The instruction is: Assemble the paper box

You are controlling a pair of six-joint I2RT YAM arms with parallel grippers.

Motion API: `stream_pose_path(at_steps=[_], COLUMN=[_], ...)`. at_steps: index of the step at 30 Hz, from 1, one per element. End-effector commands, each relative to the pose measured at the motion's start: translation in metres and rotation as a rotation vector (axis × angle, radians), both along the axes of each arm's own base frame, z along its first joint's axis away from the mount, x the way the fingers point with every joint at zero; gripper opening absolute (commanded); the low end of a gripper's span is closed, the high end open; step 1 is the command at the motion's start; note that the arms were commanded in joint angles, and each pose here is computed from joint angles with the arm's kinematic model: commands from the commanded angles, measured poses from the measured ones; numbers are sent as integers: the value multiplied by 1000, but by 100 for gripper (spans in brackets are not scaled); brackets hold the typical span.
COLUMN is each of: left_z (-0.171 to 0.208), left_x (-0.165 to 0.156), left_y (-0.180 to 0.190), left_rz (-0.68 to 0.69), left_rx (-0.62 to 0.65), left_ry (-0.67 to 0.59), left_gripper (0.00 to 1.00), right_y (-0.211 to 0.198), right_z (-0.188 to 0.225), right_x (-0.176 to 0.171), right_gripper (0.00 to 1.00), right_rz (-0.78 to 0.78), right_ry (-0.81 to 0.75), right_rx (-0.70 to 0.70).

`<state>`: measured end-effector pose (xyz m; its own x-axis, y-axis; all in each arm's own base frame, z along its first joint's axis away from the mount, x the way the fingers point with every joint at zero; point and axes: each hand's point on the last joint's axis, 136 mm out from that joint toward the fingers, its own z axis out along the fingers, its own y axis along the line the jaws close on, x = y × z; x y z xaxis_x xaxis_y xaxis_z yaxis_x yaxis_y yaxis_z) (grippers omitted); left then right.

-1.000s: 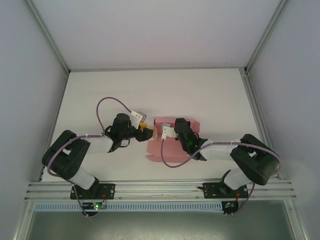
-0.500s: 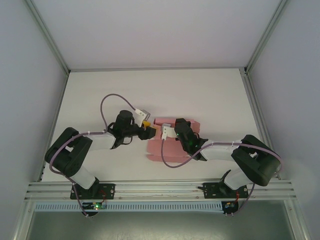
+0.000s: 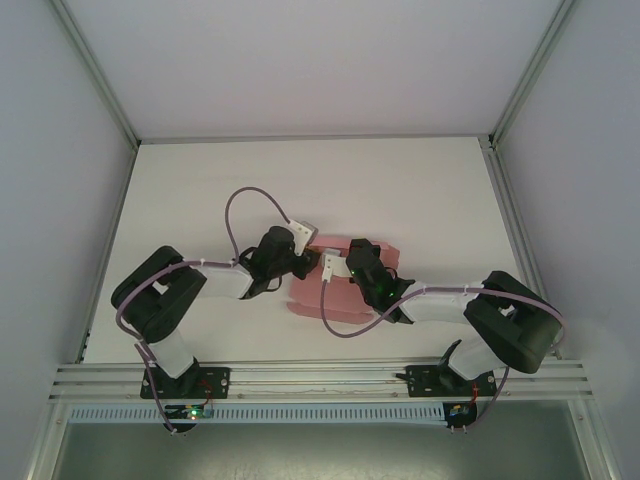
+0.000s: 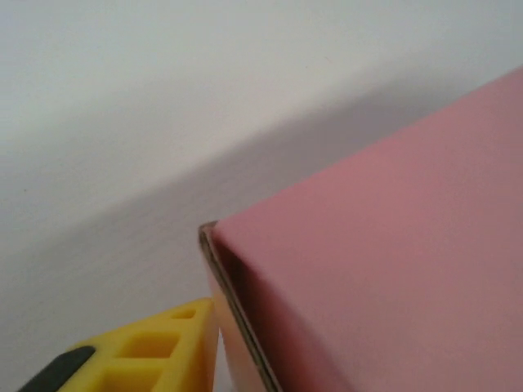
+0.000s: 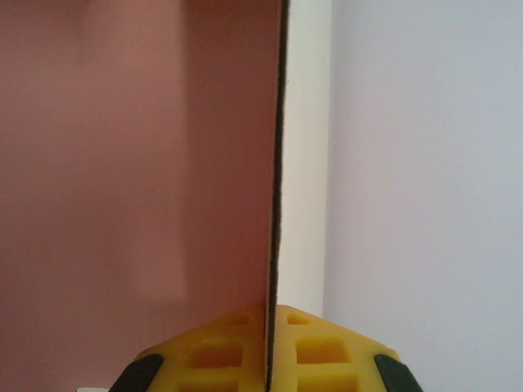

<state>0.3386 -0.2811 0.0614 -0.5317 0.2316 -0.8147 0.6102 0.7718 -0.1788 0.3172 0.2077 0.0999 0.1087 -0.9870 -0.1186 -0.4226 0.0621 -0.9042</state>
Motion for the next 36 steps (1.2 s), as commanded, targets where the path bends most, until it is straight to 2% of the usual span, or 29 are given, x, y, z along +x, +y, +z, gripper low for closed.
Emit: stream_pose_path(at_steps=[1,8,12,18,23,32,36], left_z=[-30,-49,-60,-67,-73,-92,-91], left_x=[25,36,32,21,19,18,13], left_y=[50,95,123,146,152,111,92], left_rz=[249,481,619,720,723,568,463], left_rx=[199,409,492,538,578,414,298], left_ry=[17,18,15,13,14,63,18], left_gripper=[14,0,0,0,0,0,0], right_y=[0,-10,-14,-27,-31,-21,-22], right_z=[-15,-12,-12,-14,-14,-11,0], right_x=[-15,-14,-14,-10,-7,-5,0], right_gripper=[0,0,0,0,0,0,9], right_rz=[35,-8,-26,-77,-91,-74,-103], right_ry=[71,65,69,73,77,92,77], right_rx=[-40,-69,-82,-115,-112,-21,44])
